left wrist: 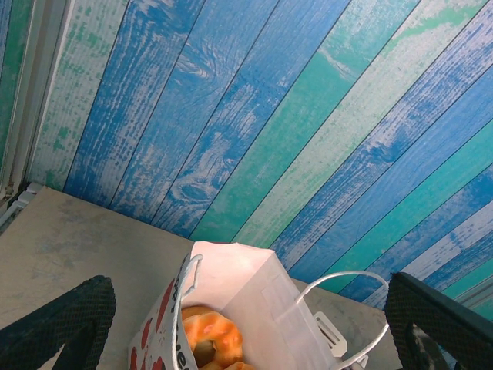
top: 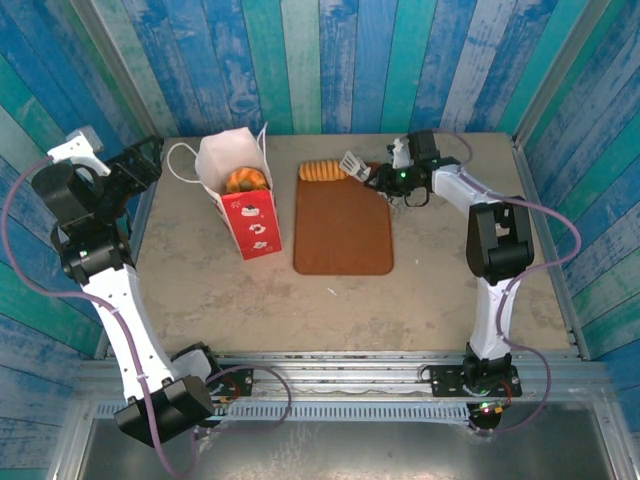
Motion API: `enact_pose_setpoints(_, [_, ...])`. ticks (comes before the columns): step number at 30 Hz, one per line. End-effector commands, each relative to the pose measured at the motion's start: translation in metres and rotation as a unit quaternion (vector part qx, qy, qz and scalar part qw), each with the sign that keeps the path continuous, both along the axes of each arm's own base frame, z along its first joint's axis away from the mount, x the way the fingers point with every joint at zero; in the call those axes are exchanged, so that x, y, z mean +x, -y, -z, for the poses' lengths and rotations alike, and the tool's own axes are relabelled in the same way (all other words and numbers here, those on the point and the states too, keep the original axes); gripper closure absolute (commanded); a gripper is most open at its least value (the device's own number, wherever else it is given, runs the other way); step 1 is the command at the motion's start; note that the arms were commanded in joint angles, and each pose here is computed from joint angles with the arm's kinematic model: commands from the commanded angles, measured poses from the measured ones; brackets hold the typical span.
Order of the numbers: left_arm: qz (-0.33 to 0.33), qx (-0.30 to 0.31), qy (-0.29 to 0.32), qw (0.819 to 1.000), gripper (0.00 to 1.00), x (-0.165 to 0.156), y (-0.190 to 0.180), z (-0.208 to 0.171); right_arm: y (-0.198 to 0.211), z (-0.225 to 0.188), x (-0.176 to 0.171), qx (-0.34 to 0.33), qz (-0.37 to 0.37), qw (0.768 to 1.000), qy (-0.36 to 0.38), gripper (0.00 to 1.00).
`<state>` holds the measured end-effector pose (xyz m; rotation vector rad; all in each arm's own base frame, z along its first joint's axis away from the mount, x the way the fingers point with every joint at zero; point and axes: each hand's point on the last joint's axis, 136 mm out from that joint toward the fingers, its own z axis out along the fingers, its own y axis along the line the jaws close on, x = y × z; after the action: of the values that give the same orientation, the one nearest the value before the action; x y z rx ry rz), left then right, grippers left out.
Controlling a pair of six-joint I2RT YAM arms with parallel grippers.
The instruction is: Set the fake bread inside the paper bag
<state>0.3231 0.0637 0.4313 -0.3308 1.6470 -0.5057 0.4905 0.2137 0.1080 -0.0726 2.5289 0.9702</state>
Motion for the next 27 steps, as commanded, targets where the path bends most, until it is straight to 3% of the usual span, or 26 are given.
enact_pose_setpoints(1, [0.001,-0.001,-0.006,1.000,0.06,0.003,-0.002,0.006,0.000,-0.006,0.008,-0.007,-0.009,1.000,0.023,0.59])
enact_pose_setpoints(6, [0.002,-0.001,-0.006,1.000,0.06,0.003,-0.002,0.006,0.004,0.001,0.010,-0.024,-0.008,0.999,0.021,0.58])
enact_pose_setpoints(17, [-0.002,-0.002,-0.009,1.000,0.06,0.004,-0.004,0.007,-0.010,0.011,0.014,0.010,-0.029,1.000,0.005,0.57])
enact_pose_setpoints(27, [-0.003,-0.003,-0.011,1.000,0.06,0.004,-0.004,0.008,-0.018,-0.005,0.013,0.050,-0.035,0.998,0.015,0.56])
